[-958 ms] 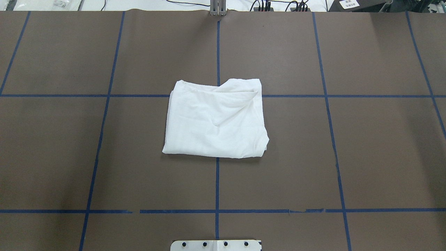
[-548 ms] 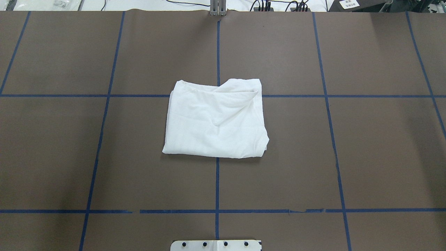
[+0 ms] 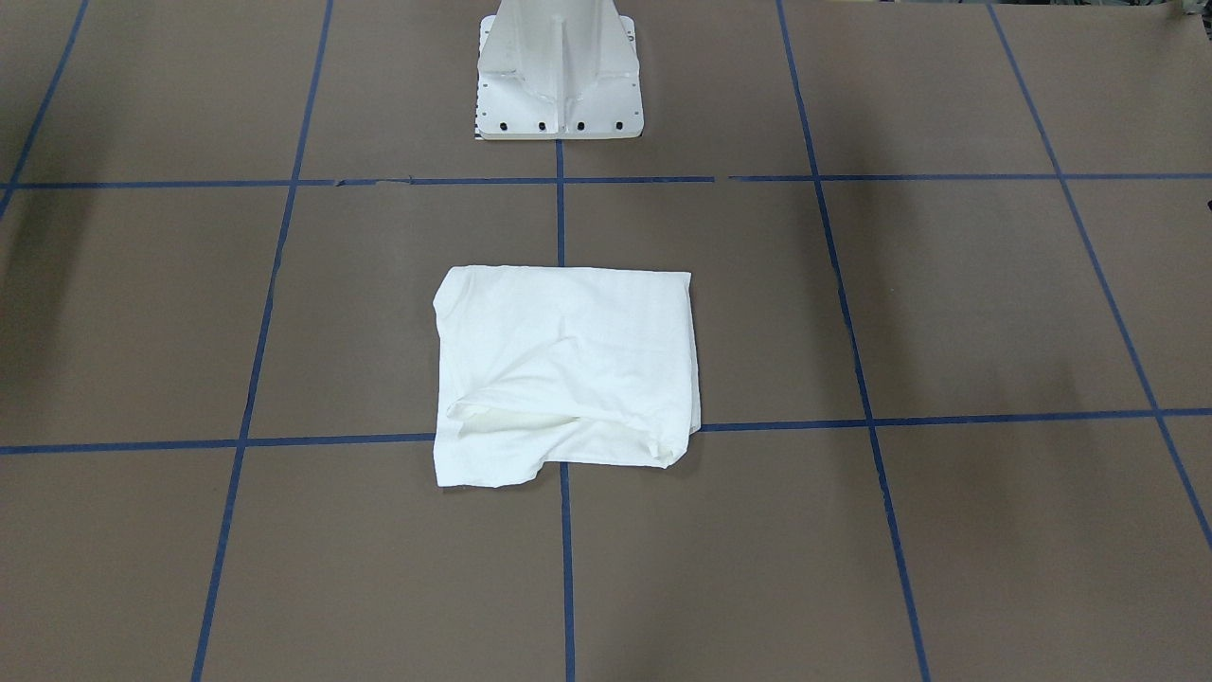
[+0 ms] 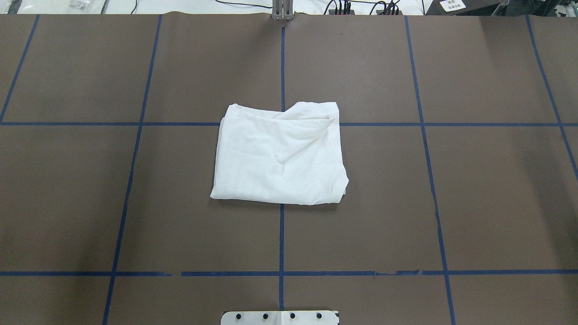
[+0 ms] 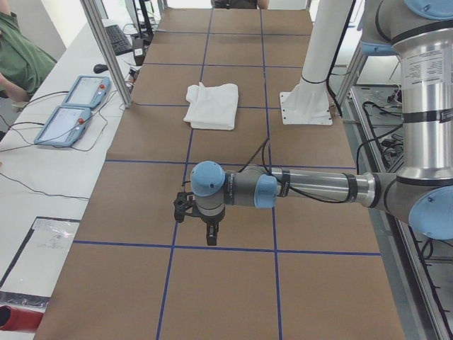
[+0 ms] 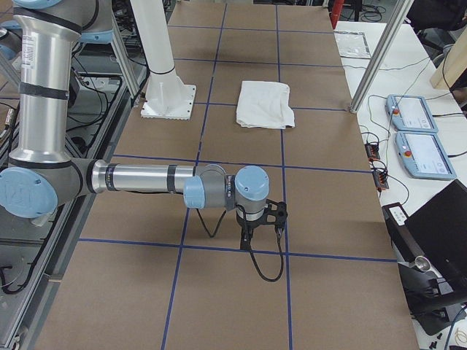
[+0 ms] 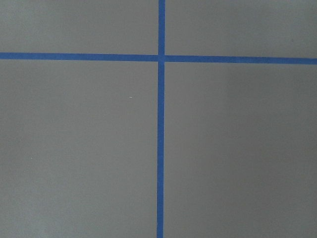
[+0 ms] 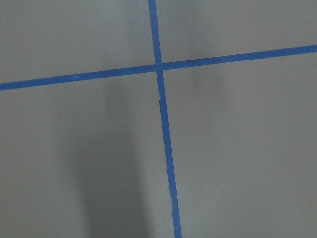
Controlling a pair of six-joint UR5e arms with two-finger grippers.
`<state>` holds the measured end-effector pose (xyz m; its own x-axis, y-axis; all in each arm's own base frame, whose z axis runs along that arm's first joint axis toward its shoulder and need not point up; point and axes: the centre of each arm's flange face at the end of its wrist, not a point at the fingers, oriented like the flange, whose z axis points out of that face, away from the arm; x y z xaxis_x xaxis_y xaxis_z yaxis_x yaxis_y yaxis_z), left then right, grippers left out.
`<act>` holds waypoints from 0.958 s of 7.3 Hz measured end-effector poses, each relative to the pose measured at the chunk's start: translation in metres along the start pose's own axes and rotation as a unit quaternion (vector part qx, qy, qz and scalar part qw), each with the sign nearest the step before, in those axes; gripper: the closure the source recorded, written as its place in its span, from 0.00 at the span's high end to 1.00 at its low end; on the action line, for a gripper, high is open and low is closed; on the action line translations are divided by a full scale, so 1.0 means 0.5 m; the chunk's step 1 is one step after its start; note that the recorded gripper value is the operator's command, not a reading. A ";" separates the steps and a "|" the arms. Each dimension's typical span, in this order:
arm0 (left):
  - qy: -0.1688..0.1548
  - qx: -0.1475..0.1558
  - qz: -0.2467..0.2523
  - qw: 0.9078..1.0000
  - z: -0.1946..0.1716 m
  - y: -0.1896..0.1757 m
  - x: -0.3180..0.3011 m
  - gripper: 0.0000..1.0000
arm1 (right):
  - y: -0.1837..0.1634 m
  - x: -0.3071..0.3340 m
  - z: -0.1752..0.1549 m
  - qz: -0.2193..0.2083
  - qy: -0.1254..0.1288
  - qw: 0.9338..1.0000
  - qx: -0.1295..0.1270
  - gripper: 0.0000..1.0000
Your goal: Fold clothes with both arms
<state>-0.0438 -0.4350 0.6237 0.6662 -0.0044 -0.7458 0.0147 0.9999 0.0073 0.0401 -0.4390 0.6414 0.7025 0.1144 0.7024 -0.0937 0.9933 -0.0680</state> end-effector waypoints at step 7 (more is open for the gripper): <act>-0.003 0.001 0.002 1.000 0.004 -0.001 -0.004 1.00 | -0.003 -0.019 0.003 -0.020 -0.001 1.000 -0.002 1.00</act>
<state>-0.0437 -0.4354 0.6264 0.6703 -0.0014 -0.7421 0.0135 0.9999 0.0104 0.0325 -0.4414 0.6360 0.7039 0.0735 0.7065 -0.0622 0.9972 -0.0418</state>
